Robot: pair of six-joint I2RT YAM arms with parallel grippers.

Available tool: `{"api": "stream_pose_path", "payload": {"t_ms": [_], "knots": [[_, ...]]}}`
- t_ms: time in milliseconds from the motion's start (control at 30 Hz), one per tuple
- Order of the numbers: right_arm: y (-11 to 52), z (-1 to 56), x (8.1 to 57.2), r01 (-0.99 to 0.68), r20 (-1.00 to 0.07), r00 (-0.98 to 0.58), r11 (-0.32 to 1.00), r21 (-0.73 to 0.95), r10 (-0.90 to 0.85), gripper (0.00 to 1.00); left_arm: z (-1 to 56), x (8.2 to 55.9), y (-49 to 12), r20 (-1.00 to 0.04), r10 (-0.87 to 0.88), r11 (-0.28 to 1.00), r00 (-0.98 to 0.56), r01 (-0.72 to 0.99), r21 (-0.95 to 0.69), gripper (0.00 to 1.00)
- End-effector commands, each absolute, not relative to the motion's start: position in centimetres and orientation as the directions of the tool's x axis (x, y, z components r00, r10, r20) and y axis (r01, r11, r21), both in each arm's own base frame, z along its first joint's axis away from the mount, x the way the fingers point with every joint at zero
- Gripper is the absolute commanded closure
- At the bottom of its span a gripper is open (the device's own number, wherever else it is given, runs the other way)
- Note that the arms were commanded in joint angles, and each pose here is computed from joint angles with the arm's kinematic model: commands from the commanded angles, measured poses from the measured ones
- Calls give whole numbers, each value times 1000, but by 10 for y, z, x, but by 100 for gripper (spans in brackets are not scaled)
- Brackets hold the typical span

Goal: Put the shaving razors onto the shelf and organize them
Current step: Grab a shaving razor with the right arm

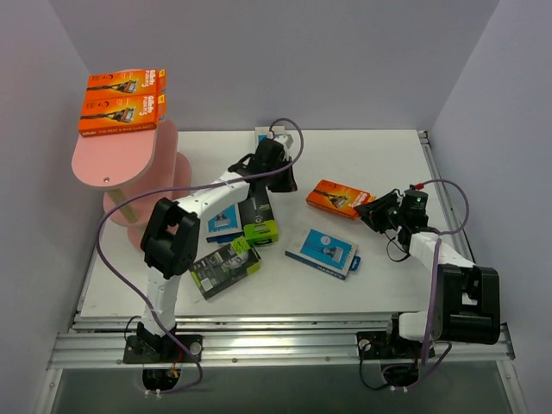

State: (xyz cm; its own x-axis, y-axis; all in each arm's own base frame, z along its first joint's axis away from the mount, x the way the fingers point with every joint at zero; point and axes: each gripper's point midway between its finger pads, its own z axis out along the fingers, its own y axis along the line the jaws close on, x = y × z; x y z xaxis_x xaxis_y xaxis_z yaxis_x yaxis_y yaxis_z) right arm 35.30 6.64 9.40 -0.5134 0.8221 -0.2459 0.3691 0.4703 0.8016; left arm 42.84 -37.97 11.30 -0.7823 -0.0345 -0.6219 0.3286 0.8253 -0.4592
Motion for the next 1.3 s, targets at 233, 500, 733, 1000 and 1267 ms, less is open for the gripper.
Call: {"api": "stream_pose_path", "payload": {"t_ms": [233, 500, 733, 1000, 1267], "knots": [[81, 152, 360, 199, -335, -556, 514, 834, 760, 100, 247, 421, -338, -786, -94, 805, -611, 418, -421, 79], [91, 212, 371, 67, -410, -550, 528, 846, 727, 100, 364, 347, -302, -893, -130, 747, -430, 550, -374, 73], [105, 276, 377, -63, -465, -522, 511, 857, 715, 100, 414, 302, -250, -916, -222, 763, -335, 525, -377, 68], [156, 347, 373, -251, -525, -535, 469, 847, 662, 100, 456, 256, -190, -896, -367, 766, -249, 465, -443, 63], [222, 414, 360, -405, -536, -555, 356, 842, 636, 100, 483, 242, -98, -950, -308, 931, -53, 191, -312, 62]]}}
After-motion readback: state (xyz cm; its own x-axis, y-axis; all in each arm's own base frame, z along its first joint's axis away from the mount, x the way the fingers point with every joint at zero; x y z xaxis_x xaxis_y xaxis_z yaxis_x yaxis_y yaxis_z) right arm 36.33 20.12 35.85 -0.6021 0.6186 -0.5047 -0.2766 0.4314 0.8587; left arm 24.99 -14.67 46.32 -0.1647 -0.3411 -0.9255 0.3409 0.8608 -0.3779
